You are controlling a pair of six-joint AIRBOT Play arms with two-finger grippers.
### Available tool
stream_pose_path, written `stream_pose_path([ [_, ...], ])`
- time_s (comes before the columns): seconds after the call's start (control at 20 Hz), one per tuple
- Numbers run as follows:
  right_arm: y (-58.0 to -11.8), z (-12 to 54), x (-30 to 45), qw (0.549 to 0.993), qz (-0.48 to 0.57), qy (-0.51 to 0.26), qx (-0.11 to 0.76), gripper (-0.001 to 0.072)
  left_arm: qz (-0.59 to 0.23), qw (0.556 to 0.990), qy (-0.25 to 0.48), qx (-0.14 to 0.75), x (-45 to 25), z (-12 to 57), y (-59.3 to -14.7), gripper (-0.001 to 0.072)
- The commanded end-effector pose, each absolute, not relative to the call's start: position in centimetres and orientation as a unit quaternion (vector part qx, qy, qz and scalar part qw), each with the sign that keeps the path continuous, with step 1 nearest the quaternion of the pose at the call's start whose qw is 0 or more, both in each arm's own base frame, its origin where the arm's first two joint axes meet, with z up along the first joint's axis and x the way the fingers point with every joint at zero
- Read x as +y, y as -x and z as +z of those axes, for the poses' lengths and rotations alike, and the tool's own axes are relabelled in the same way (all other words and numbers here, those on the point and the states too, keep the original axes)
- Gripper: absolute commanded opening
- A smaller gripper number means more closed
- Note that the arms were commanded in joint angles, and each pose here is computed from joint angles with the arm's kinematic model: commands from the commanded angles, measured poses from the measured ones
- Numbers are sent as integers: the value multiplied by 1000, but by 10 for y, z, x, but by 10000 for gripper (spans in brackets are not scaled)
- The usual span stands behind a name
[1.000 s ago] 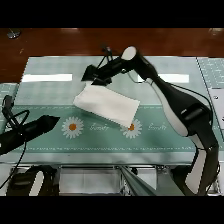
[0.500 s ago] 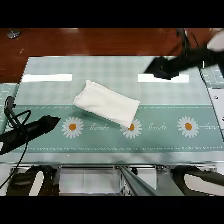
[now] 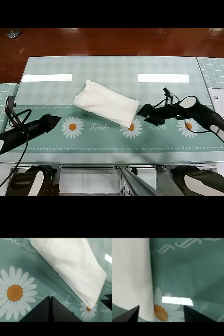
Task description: Fold the shirts.
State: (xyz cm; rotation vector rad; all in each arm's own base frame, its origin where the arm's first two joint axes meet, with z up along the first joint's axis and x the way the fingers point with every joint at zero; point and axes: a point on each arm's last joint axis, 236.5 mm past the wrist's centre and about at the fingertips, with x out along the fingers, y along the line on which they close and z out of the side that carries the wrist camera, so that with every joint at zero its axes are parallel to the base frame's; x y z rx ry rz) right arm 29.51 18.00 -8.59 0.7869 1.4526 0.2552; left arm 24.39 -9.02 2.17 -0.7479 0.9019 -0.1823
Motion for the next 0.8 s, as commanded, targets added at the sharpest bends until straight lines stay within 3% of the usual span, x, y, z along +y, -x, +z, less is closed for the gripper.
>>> stream_pose_path([
  [0.0,-297,-99,214,645,138,-355,663,625,-85,826,356,429,-91,19,-245,24],
  [0.15,-315,-97,238,642,165,-339,668,608,-84,823,357,433,-91,17,-245,24],
  [0.2,-321,-95,245,641,174,-334,668,504,-84,823,356,434,-91,16,-245,24],
  [0.3,-336,-81,262,648,219,-309,660,27,-83,822,357,437,-91,15,-245,24],
  [0.55,-398,23,280,710,319,-224,586,31,-82,820,357,439,-91,13,-245,24],
  [0.75,-440,111,248,783,301,-129,529,31,-83,820,357,439,-91,13,-245,24],
])
